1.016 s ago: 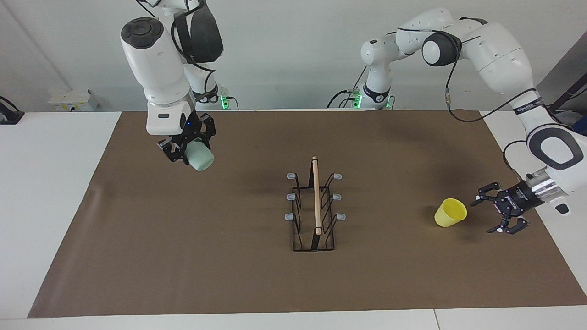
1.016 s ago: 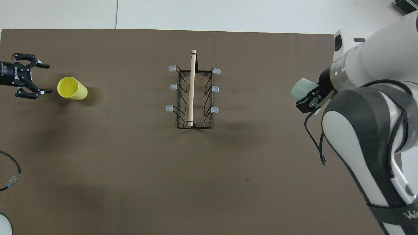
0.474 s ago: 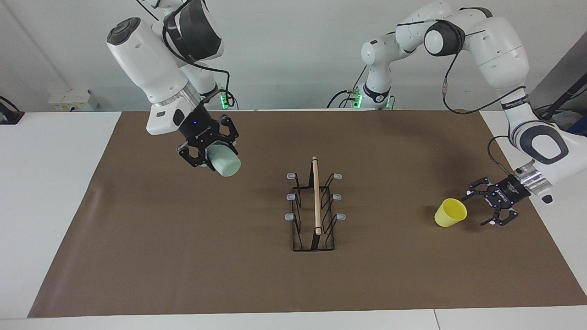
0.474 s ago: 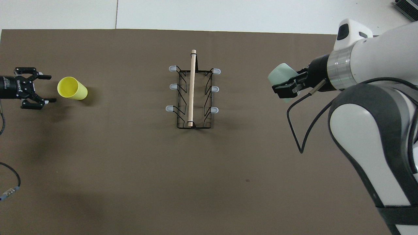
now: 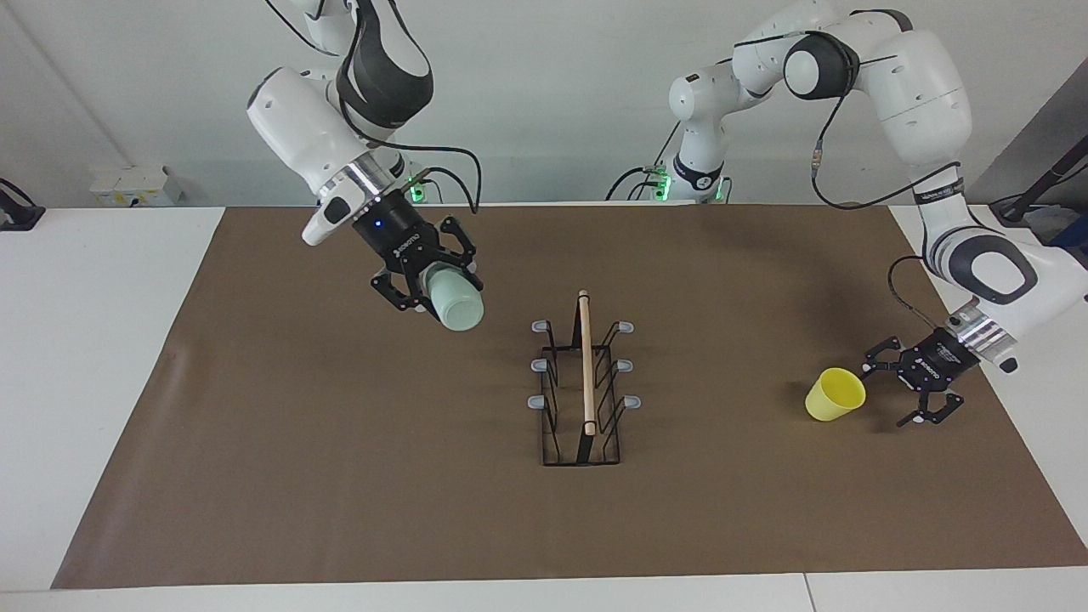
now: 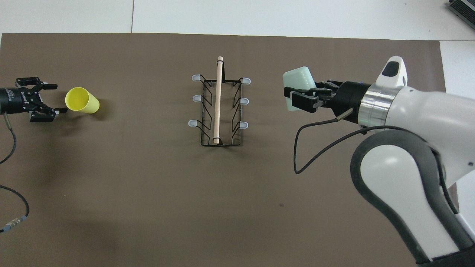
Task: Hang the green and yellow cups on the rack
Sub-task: 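Carry the green cup to the rack while the left gripper grasps the yellow cup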
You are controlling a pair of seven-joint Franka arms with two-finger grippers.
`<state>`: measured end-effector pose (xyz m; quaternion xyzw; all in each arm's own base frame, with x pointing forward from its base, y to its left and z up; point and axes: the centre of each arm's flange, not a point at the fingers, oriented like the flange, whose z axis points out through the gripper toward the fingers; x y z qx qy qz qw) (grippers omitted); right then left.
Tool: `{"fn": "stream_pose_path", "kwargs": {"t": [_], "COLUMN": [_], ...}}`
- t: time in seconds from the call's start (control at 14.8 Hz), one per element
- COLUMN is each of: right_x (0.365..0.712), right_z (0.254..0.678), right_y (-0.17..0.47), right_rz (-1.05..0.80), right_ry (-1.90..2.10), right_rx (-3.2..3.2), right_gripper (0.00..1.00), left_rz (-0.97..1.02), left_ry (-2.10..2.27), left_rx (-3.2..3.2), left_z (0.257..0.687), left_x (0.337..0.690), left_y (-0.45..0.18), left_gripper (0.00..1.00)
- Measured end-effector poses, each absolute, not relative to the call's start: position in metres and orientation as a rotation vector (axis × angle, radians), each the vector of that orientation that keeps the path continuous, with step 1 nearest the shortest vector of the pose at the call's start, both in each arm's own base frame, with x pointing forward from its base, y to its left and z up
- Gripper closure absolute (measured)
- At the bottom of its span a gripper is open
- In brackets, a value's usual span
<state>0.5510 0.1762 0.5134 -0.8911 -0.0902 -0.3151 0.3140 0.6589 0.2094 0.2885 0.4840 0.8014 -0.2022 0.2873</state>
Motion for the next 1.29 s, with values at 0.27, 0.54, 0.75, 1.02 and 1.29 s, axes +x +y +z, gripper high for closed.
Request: {"fn": "stream_pose_path", "kwargs": {"t": [0.27, 0.54, 0.75, 1.02, 1.29], "right_x": [0.513, 0.489, 0.485, 0.490, 0.490], "right_z": [0.480, 0.431, 0.389, 0.363, 0.361], "right_y": [0.193, 0.204, 0.223, 0.236, 0.247], "right_rz": [-0.963, -1.083, -1.205, -1.338, -1.440], "right_ry": [-0.142, -0.129, -0.231, -0.363, -0.481], "right_rx": [-2.201, -2.092, -2.026, -1.971, -1.918], "right_gripper": [0.30, 0.30, 0.30, 0.30, 0.30], "left_rz": [-0.542, -0.563, -0.573, -0.604, -0.626], "left_ry": [2.101, 2.030, 1.977, 1.950, 1.912], "left_rx": [1.333, 1.385, 1.415, 1.418, 1.445], "left_z": [0.287, 0.289, 0.282, 0.278, 0.270], "left_x": [0.659, 0.657, 0.649, 0.649, 0.647], "left_y": [0.203, 0.194, 0.187, 0.169, 0.147], "left_gripper": [0.00, 0.00, 0.03, 0.00, 0.00]}}
